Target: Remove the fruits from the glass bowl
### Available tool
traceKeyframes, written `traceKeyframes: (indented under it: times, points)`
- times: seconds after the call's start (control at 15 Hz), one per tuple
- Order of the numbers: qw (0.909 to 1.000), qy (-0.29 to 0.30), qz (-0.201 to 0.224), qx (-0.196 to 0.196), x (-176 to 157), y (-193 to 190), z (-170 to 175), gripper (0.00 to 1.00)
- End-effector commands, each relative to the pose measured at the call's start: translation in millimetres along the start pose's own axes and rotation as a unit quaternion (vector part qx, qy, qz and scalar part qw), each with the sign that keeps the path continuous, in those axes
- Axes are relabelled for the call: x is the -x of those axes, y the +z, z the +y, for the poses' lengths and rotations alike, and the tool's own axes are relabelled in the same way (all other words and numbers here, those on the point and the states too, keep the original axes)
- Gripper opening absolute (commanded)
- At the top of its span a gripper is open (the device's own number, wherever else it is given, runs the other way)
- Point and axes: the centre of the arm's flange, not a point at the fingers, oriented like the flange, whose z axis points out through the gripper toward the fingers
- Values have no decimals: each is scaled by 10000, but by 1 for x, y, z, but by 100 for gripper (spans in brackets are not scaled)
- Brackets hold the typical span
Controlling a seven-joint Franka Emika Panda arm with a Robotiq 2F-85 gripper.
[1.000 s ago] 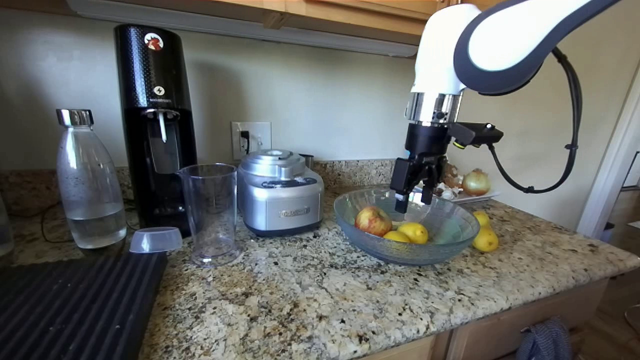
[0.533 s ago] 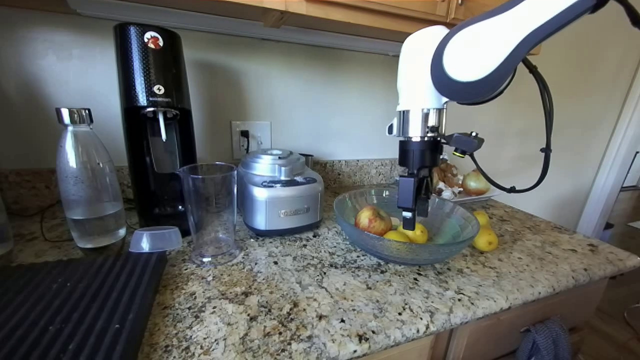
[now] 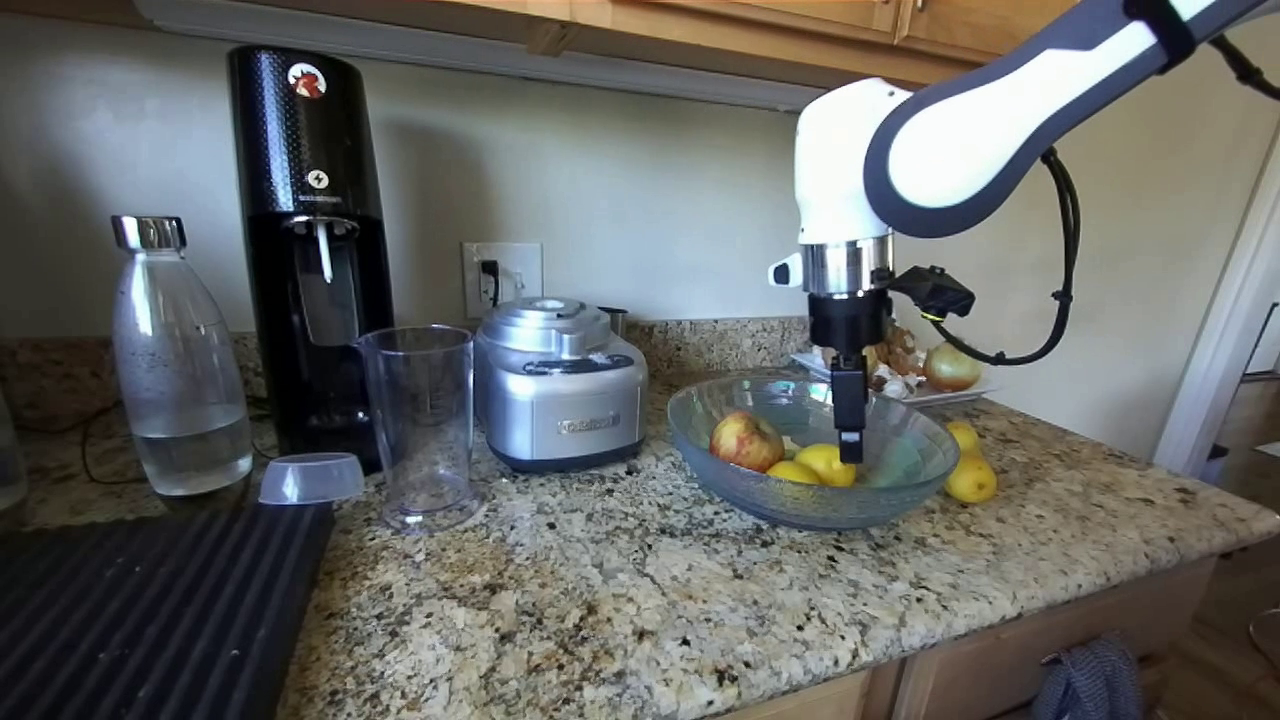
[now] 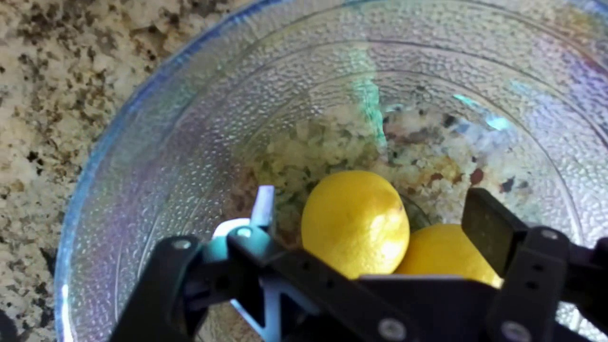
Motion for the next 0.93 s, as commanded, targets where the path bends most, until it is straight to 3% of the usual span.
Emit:
traceKeyframes:
  times: [0.0,0.47,0.87]
  points:
    - [9995,-326,12,-3,1,8,19,100]
    - [9948,-1003,-7,-143,-13,20,32,100]
    - [9901,-1373,7,-289,-25,29,21,100]
